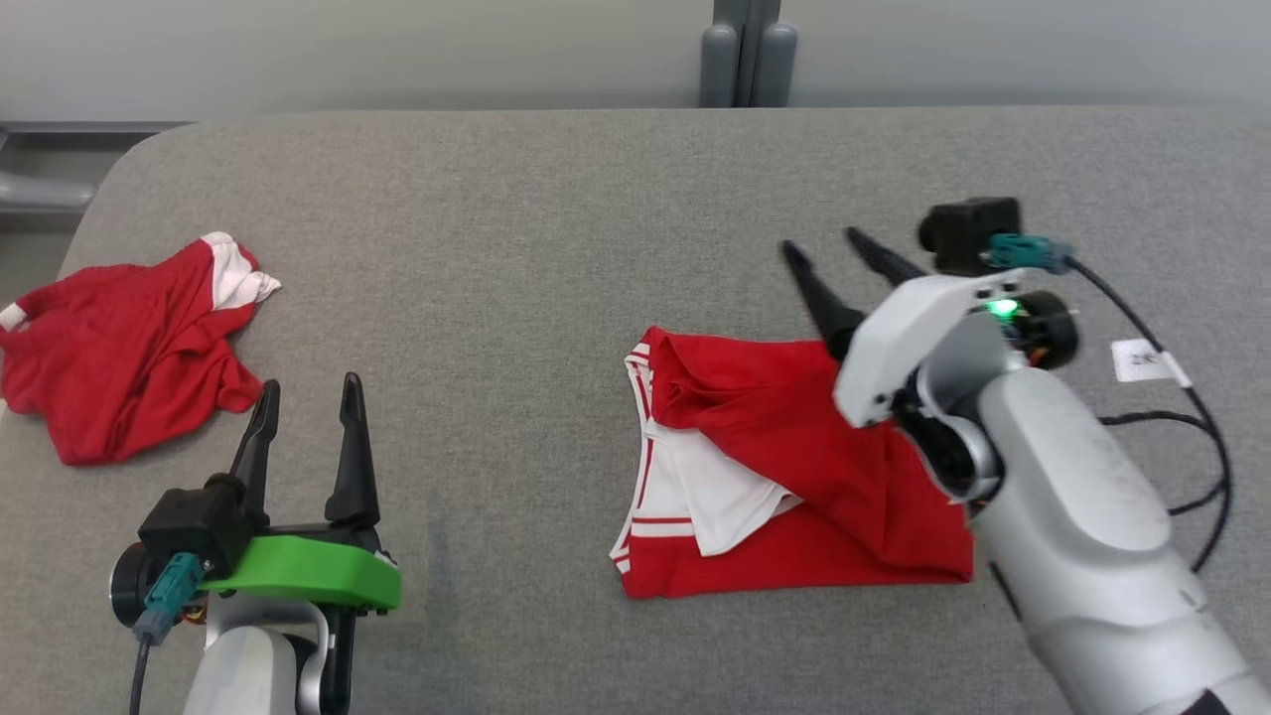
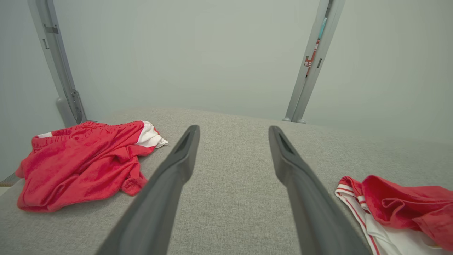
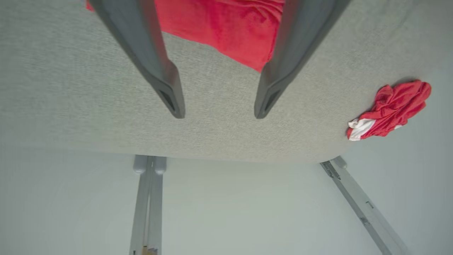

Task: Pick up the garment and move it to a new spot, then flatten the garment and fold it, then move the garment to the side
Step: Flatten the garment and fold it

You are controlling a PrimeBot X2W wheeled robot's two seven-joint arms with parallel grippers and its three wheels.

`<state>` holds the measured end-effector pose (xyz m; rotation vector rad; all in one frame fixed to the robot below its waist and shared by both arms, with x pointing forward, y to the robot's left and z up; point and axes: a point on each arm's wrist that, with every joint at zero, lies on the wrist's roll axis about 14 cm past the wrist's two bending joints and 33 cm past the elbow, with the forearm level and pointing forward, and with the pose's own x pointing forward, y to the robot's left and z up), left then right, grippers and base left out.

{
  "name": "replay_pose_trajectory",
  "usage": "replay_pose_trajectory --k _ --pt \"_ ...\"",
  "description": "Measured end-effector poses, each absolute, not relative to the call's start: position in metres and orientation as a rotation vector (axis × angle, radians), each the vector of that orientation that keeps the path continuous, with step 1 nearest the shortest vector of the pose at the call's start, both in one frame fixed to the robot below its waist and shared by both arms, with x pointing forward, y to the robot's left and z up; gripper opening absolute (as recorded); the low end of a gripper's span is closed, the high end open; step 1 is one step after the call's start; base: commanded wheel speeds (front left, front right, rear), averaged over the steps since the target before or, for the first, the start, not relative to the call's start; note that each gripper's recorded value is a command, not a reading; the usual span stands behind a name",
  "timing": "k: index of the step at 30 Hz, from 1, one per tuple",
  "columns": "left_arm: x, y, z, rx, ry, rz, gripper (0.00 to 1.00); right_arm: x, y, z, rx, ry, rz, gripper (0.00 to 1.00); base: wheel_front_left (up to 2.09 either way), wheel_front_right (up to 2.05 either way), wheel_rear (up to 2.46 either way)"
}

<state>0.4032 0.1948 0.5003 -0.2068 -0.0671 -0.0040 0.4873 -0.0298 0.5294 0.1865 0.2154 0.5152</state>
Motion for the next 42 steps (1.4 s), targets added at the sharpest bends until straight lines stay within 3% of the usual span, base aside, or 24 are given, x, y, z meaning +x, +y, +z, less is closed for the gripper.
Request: replay_pose_trajectory --k 5,6,7,8,12,17,27,32,36,37,42 --pt "0.406 0.187 0.502 -0.209 -0.072 -0.025 1.00 0.488 -0.120 0.508 0.039 0.210 0.294 1.00 0.00 0.00 0.00" --pt "0.407 0.186 0.503 -0.210 -0.073 -0.028 1.00 0.485 -0.134 0.502 0.023 0.220 0.258 0.64 0.00 0.00 0.00" --pt "0.407 0.185 0.502 -0.211 -0.072 -0.032 1.00 0.480 -0.145 0.494 0.013 0.239 0.229 0.46 0.00 0.00 0.00" --pt "0.408 0.184 0.502 -0.211 -0.072 -0.035 1.00 0.475 -0.155 0.485 0.001 0.264 0.205 0.00 0.00 0.00 0.00" --pt "0.410 0.179 0.501 -0.213 -0.068 -0.047 1.00 0.455 -0.166 0.456 -0.032 0.345 0.178 0.00 0.00 0.00 0.00" --pt "0.413 0.175 0.499 -0.213 -0.061 -0.059 1.00 0.443 -0.143 0.440 -0.059 0.384 0.240 0.00 0.00 0.00 0.00" --pt "0.410 0.172 0.501 -0.211 -0.063 -0.069 1.00 0.406 -0.044 0.427 -0.067 0.432 0.537 0.00 0.00 0.00 0.00" --pt "0.404 0.176 0.502 -0.212 -0.068 -0.056 1.00 0.361 0.024 0.443 -0.036 0.395 0.768 0.00 0.00 0.00 0.00" --pt "0.402 0.176 0.502 -0.212 -0.067 -0.055 1.00 0.336 0.048 0.455 0.050 0.388 0.857 0.00 0.00 0.00 0.00" --pt "0.402 0.176 0.503 -0.212 -0.069 -0.057 1.00 0.338 0.049 0.464 0.081 0.362 0.854 1.00 0.00 0.00 0.00" --pt "0.401 0.173 0.506 -0.214 -0.076 -0.066 1.00 0.380 0.008 0.515 0.162 0.138 0.692 1.00 0.00 0.00 0.00"
